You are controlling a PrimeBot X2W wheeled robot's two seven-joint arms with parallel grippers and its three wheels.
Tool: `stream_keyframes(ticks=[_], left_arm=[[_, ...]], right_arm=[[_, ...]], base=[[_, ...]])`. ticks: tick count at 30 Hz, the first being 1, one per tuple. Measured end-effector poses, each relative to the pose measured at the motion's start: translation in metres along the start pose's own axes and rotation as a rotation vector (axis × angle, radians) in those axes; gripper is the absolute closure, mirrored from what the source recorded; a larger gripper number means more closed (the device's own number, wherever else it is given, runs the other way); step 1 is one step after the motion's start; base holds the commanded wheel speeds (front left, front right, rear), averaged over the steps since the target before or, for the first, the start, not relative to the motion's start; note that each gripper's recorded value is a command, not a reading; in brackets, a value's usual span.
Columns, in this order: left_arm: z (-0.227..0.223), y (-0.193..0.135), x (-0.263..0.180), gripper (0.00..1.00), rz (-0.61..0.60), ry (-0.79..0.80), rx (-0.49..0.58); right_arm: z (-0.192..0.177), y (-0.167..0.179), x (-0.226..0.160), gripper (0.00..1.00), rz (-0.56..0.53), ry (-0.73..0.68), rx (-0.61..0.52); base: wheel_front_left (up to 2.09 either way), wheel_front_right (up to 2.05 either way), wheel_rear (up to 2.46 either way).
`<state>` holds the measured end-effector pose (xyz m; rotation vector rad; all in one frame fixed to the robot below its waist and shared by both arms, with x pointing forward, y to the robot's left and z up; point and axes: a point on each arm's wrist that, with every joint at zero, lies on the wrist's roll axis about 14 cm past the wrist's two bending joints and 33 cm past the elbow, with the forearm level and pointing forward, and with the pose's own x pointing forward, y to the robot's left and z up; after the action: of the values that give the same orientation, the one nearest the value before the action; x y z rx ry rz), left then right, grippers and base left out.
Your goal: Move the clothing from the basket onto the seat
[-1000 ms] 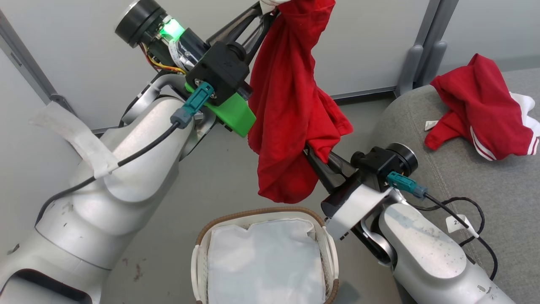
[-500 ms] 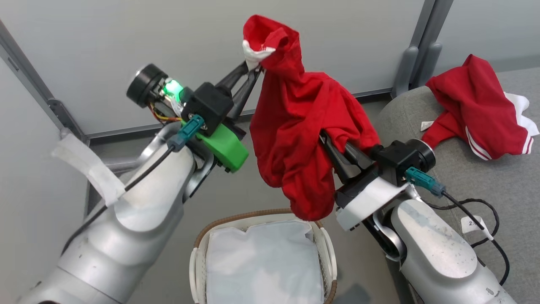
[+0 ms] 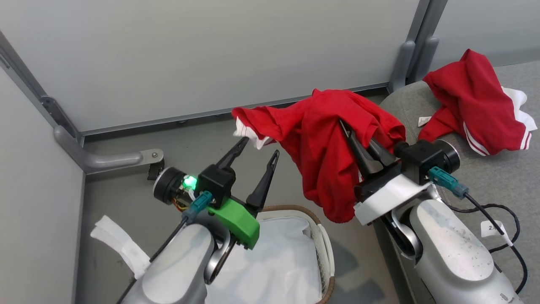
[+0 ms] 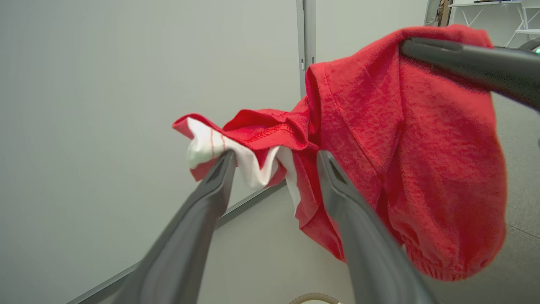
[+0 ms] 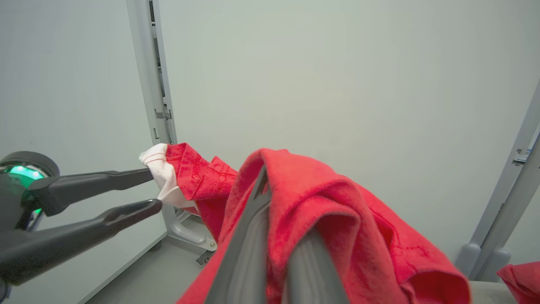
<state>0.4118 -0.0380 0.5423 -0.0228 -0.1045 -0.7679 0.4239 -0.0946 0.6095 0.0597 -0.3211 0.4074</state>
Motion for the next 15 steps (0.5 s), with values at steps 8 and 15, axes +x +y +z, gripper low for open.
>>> stream_keyframes(ticks=[8, 15], left_arm=[[-0.036, -0.014, -0.014, 0.00, 0.019, 0.069, -0.095], [-0.041, -0.019, -0.010, 0.00, 0.009, 0.070, -0.117]], right_arm=[[-0.009, -0.020, -0.008, 1.00, -0.053, 0.025, -0.022], [-0.009, -0.036, -0.015, 1.00, -0.098, 0.033, -0.037]], base=[[0.00, 0.00, 0.00], [0.00, 0.00, 0.00]])
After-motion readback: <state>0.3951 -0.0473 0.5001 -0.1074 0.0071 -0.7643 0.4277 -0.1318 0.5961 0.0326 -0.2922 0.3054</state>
